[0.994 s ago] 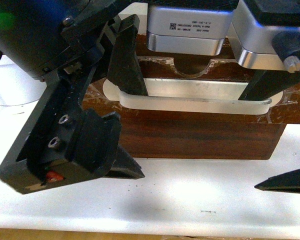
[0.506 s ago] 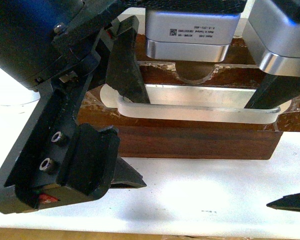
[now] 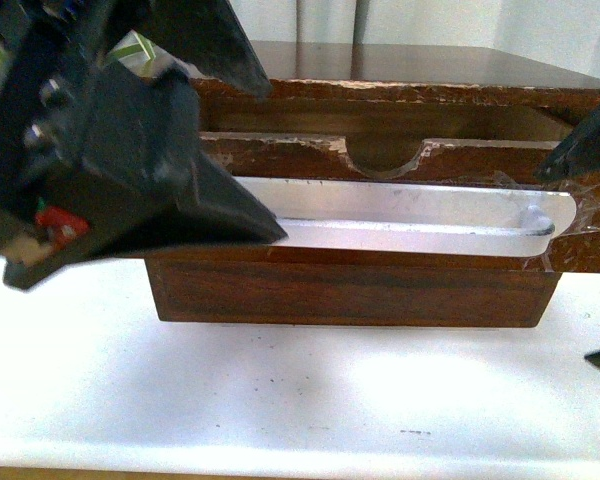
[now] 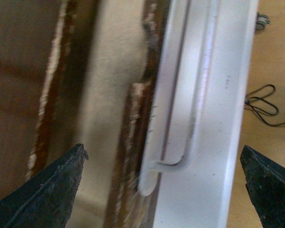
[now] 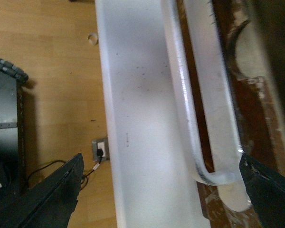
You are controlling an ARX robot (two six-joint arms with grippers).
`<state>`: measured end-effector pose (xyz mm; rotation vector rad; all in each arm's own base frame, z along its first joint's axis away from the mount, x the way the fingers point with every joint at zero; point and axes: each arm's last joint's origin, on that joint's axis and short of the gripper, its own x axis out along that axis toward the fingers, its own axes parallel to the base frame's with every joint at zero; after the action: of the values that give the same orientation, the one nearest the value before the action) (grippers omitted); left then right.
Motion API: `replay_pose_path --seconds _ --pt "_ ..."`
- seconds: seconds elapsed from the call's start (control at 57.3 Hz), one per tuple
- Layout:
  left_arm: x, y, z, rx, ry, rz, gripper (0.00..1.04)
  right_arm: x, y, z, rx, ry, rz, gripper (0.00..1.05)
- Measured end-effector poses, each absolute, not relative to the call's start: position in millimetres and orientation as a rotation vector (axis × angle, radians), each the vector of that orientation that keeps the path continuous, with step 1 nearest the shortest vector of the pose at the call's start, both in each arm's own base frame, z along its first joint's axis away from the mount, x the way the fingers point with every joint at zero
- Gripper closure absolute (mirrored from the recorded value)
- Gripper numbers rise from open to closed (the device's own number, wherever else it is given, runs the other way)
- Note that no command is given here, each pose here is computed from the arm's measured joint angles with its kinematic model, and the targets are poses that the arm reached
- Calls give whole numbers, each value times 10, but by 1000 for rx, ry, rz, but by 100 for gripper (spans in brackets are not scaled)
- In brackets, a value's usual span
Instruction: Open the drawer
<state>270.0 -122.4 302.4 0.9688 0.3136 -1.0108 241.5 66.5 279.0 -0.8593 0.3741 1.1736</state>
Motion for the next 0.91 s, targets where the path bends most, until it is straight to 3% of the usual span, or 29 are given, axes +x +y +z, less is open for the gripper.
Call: replay_pose_path --seconds 0.262,0.541,0.907 --pt "2573 -950 3191 899 166 -848 7 2307 403 2978 -768 189 1026 9" --pt "2350 -510 3137 721 11 -470 7 1954 138 2931 -613 53 860 9" --pt "1779 76 2492 190 116 -119 7 1471 -158 2296 -350 72 568 9"
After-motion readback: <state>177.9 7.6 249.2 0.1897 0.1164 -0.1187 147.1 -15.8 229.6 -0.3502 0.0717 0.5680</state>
